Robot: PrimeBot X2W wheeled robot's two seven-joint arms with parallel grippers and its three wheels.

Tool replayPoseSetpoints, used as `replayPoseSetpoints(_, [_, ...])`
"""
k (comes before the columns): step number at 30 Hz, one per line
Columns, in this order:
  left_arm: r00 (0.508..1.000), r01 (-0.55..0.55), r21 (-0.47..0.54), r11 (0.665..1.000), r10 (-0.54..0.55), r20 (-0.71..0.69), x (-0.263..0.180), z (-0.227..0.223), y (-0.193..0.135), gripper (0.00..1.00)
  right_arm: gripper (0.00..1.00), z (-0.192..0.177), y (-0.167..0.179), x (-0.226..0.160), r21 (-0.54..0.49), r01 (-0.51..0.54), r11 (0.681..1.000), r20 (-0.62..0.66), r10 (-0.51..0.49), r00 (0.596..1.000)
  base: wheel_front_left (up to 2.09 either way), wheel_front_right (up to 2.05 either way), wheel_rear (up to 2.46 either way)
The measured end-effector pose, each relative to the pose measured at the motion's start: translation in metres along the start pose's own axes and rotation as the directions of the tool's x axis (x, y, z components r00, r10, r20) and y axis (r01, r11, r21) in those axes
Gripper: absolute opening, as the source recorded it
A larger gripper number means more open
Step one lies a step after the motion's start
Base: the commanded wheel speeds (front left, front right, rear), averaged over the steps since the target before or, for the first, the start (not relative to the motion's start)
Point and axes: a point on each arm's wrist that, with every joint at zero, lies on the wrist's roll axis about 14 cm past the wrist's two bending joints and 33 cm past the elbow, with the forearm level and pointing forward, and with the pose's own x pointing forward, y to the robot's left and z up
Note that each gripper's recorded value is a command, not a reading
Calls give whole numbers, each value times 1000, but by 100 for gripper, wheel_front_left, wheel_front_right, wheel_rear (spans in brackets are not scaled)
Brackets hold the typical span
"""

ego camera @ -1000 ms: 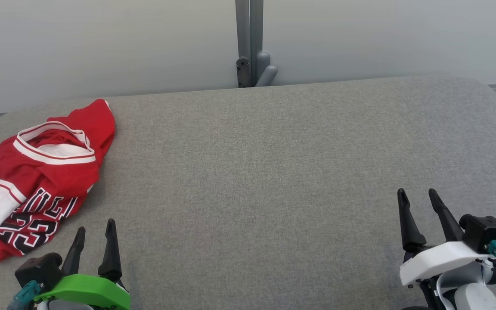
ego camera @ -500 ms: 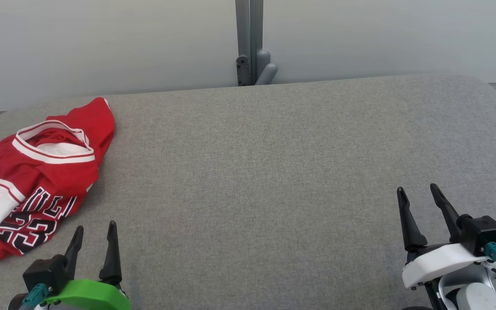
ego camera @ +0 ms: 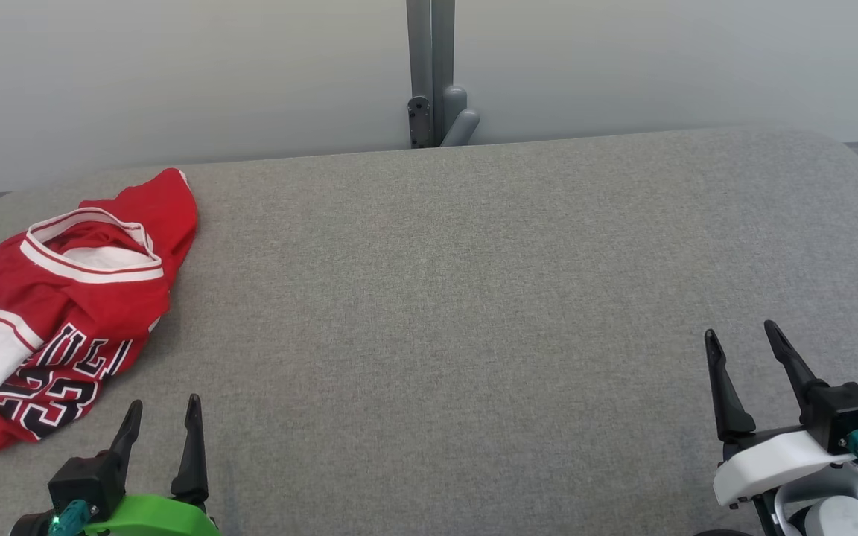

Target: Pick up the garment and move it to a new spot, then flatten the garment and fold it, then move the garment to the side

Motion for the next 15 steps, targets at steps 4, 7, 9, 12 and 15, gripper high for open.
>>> replayPoseSetpoints(4, [1000, 7, 37, 999, -7, -1, -1, -1, 0, 100, 100, 1, -2, -1, -35, 2, 999, 6, -2, 1000, 0, 0, 0])
replayPoseSetpoints(7, [1000, 14, 65, 998, -14, 4, -2, 0, -1, 100, 100, 3, -1, -1, -61, -5, 998, 13, 6, 1000, 0, 0, 0])
replayPoseSetpoints(9, [1000, 17, 78, 997, -17, 6, -2, 0, -1, 100, 100, 3, 0, -1, -76, -9, 997, 14, 10, 1000, 0, 0, 0])
replayPoseSetpoints(12, [1000, 15, 88, 996, -16, 9, -2, 0, -1, 100, 100, 3, 1, -1, -94, -14, 995, 16, 16, 1000, 0, 0, 0])
replayPoseSetpoints(15, [1000, 6, 85, 996, -7, 15, -3, 0, 1, 100, 100, 4, 1, -1, -111, -18, 994, 22, 20, 1000, 0, 0, 0])
